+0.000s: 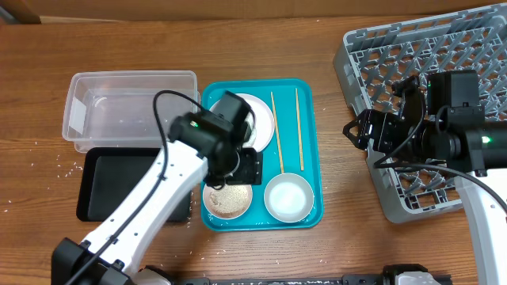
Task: Sort waste into correct bins and load items into the dishwasher
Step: 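Grasp the pink rice bowl rim with the left gripper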
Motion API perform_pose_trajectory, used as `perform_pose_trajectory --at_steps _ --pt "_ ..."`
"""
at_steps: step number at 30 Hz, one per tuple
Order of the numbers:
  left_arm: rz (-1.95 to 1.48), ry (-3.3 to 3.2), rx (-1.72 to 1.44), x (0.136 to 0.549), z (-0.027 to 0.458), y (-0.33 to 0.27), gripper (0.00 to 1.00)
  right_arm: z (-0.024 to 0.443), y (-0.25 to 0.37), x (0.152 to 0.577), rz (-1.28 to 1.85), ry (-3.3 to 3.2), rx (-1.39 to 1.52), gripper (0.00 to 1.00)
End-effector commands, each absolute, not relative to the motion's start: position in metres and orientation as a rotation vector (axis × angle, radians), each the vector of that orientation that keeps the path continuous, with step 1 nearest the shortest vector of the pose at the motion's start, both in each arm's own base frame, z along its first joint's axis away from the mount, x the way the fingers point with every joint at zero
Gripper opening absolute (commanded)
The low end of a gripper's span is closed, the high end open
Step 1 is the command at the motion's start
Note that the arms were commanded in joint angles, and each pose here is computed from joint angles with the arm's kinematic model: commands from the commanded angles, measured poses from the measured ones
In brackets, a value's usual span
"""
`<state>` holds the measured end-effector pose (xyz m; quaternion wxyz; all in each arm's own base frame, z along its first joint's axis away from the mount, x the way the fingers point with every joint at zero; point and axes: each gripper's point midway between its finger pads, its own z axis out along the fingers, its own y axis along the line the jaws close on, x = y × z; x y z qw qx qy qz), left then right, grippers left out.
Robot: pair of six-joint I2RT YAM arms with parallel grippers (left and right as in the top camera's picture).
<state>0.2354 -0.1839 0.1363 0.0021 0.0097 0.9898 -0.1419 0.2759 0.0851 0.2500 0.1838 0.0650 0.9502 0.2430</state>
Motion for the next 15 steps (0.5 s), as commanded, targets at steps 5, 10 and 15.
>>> perform_pose_trajectory --at_steps 5,10,15 --pt "-0.197 3.01 -0.283 0.239 0.077 -0.169 0.56 0.25 0.08 0.279 0.623 2.672 0.213 0.93" --pt "-0.235 2.966 -0.266 0.249 0.072 -0.176 0.47 0.251 0.08 0.28 0.624 2.669 0.213 0.93" --pt "-0.181 3.038 -0.231 0.247 0.045 -0.179 0.41 0.251 0.08 0.28 0.624 2.669 0.213 0.93"
